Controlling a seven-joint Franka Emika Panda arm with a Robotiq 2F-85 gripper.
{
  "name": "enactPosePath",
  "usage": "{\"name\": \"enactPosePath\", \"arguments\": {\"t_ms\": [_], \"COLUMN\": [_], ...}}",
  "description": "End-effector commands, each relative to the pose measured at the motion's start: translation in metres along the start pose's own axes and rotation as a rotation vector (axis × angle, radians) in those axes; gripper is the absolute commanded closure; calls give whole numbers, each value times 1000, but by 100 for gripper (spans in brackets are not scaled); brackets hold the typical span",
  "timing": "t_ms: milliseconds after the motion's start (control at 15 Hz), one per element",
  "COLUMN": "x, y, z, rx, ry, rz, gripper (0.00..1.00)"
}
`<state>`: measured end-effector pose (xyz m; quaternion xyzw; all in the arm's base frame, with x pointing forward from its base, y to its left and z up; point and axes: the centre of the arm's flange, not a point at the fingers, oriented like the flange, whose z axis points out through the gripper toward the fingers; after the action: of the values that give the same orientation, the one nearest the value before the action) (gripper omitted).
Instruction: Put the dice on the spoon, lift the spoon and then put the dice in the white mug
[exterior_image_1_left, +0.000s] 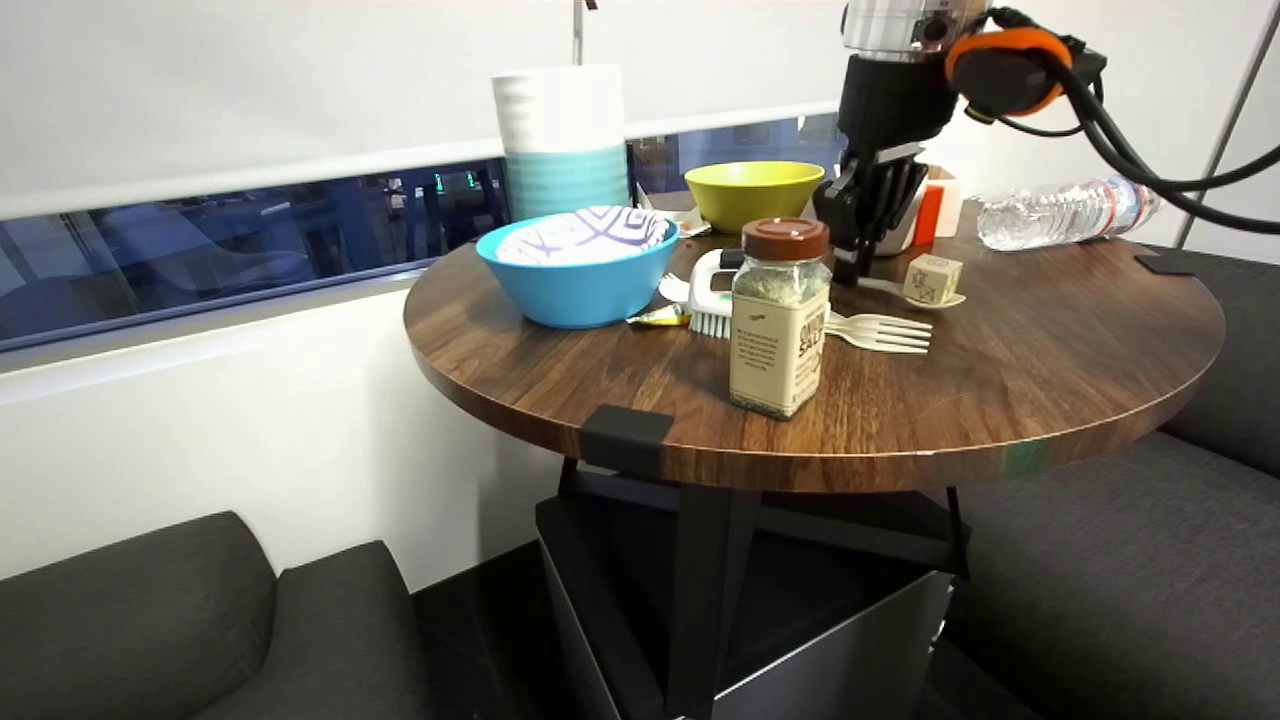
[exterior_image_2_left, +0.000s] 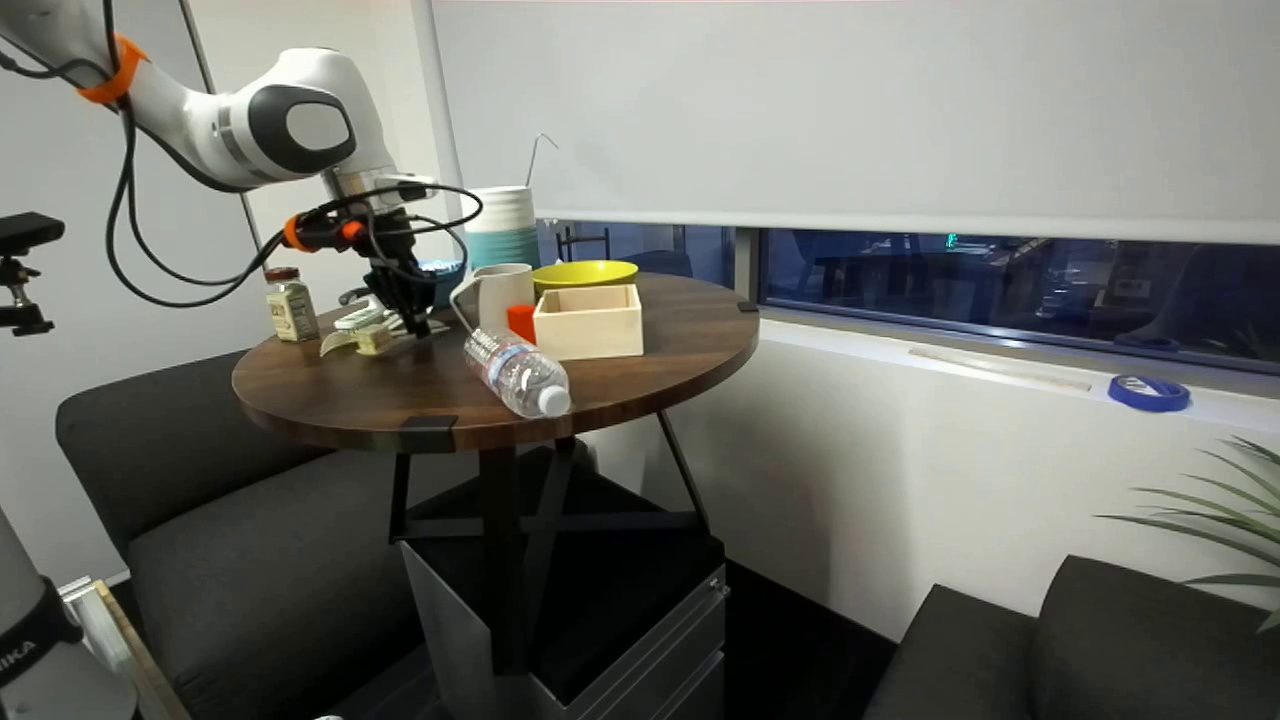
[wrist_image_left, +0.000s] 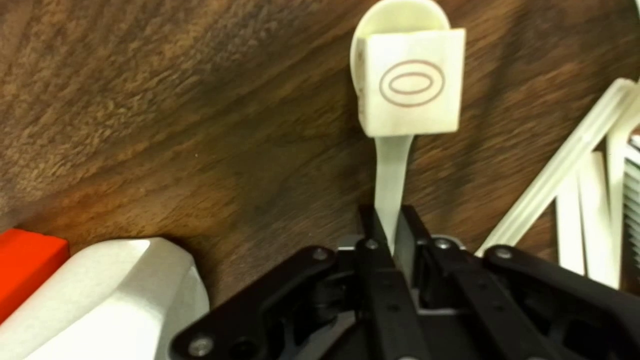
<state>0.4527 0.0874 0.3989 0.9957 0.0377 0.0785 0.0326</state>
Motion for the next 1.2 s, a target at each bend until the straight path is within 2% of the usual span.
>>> {"name": "enactPosePath", "arguments": {"t_ms": [0, 600, 667, 933, 1000, 1133], "x": [4, 16, 11, 13, 13, 12], "y": [-2, -1, 3, 2, 2, 10], "z": [-22, -79, -65, -73, -73, -83], "rx": [-5, -38, -19, -23, -23, -24], "ry": [13, -12, 1, -4, -4, 27], "rz": [23, 59, 44, 48, 48, 65], "gripper": [97, 97, 87, 87, 97, 97]}}
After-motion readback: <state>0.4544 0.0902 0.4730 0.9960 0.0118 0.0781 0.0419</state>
